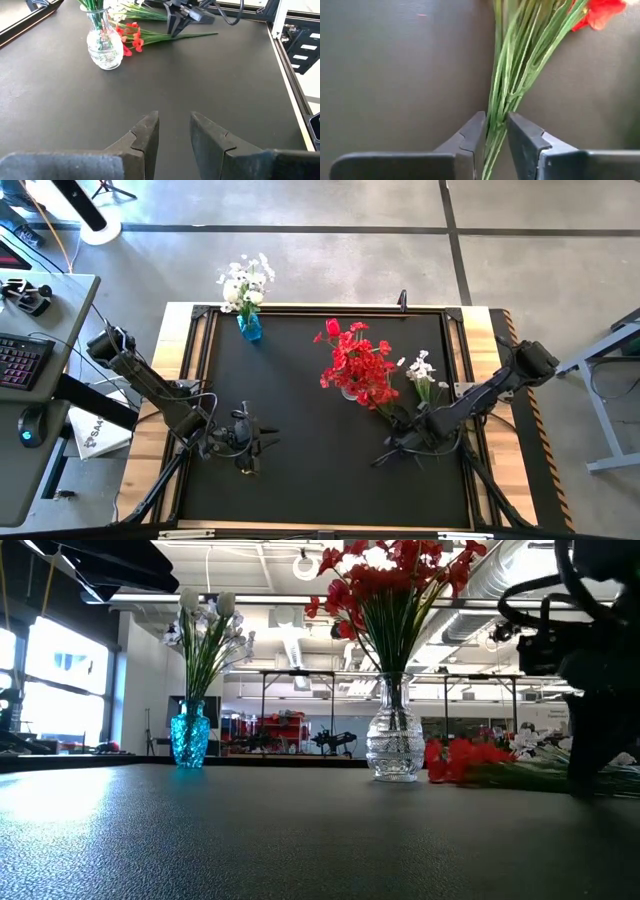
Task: Sort flowers into vase by color
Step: Put the red flowers into the transparent vase
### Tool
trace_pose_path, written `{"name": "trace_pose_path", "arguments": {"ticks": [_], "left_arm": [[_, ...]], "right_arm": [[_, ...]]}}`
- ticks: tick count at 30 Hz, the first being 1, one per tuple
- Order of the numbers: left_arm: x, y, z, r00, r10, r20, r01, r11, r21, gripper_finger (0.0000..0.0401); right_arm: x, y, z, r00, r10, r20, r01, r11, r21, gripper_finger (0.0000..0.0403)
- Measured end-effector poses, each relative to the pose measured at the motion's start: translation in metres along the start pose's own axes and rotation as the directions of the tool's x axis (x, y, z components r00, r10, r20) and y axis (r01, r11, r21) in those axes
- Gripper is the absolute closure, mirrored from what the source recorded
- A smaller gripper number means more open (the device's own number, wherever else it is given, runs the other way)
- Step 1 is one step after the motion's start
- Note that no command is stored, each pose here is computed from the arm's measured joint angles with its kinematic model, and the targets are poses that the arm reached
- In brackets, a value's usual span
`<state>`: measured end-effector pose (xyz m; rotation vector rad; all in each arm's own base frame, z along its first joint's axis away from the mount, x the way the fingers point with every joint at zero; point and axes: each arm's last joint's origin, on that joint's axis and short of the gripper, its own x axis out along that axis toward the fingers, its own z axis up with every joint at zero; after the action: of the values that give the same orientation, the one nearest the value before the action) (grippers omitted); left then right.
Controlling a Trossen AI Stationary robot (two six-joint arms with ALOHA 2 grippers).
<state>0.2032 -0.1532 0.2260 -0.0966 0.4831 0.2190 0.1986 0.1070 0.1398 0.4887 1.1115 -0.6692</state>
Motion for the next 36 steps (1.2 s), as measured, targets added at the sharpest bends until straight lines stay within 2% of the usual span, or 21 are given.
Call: {"name": "trace_pose_path", "arguments": {"ticks": [3,5,13,16,21,28,36], "left_arm": [[0.0,0.0,0.0,1.0,0.0,0.0,0.0,1.0,-0.007,0.0307],[0.0,0.0,0.0,1.0,0.0,0.0,0.0,1.0,-0.007,0.0307],[0.0,0.0,0.0,1.0,0.0,0.0,0.0,1.0,-0.008,0.0307],[0.0,0.0,0.0,1.0,0.0,0.0,0.0,1.0,-0.008,0.0307],[0.0,0.0,0.0,1.0,0.0,0.0,0.0,1.0,-0.007,0.0307],[0.0,0.0,0.0,1.0,0.0,0.0,0.0,1.0,-0.007,0.0307],[0.0,0.0,0.0,1.0,0.0,0.0,0.0,1.0,-0.002,0.0307]], "right_arm": [[-0.002,0.002,0.002,1.0,0.008,0.004,-0.008,1.0,0.009,0.0332],[-0.002,0.002,0.001,1.0,0.004,-0.001,-0.004,0.998,0.056,0.0326],[-0.001,0.002,0.002,1.0,0.005,0.009,-0.005,0.999,0.051,0.0223],[-0.001,0.002,0.002,1.0,0.004,0.015,-0.005,0.999,0.044,0.0205],[-0.001,0.001,0.004,0.998,-0.01,0.069,0.008,0.999,0.036,0.0225],[0.0,0.002,0.004,0.999,-0.009,0.048,0.005,0.997,0.076,0.027],[0.017,0.008,-0.001,0.998,-0.049,0.05,0.046,0.997,0.054,0.0252]]}}
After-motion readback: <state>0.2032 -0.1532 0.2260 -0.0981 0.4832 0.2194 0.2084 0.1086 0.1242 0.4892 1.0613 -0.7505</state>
